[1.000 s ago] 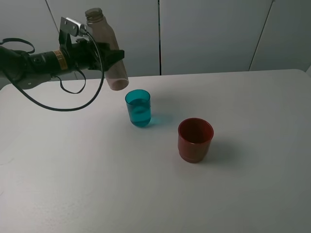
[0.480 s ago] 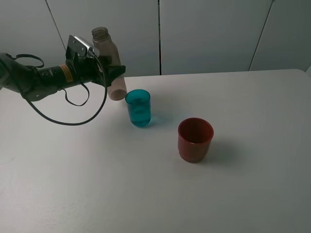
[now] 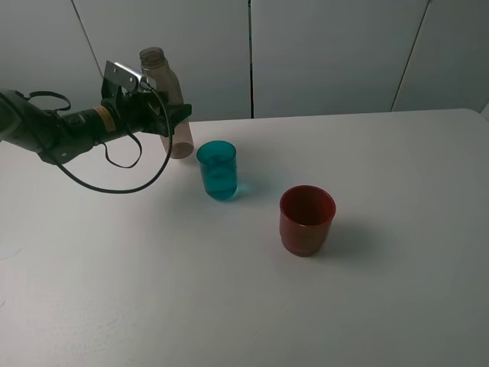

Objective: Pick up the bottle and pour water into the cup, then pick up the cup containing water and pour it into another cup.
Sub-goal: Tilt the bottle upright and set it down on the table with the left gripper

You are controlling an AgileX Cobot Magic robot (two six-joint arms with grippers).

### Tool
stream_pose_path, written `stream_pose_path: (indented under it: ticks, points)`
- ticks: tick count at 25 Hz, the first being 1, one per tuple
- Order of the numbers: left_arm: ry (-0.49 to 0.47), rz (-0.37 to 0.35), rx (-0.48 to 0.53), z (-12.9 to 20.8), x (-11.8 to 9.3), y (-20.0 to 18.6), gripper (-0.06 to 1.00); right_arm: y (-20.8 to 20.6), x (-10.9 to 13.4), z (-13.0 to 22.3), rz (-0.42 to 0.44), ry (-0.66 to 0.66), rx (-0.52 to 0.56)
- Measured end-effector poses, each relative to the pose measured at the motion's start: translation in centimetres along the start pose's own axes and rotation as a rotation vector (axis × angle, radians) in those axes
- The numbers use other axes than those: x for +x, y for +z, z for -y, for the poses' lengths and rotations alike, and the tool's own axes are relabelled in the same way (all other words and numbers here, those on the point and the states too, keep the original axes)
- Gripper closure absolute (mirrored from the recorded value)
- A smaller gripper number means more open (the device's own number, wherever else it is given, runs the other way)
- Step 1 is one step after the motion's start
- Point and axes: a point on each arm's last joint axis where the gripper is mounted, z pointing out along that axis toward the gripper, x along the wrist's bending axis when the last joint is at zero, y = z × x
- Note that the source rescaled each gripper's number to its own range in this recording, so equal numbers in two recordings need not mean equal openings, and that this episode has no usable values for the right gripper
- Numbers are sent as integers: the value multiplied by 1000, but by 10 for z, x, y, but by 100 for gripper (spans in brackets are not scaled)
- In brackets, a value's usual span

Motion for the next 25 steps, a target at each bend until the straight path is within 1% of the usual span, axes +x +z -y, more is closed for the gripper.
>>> stream_pose_path:
  ticks: [14,19,25]
  points:
    - [-25,-11,24,14,1,2,94,0,0,0,0,0,0]
    - [-19,-16,25,15,1,2,94,0,0,0,0,0,0]
    - [18,-12,29,15,1,2,94,0,0,0,0,0,0]
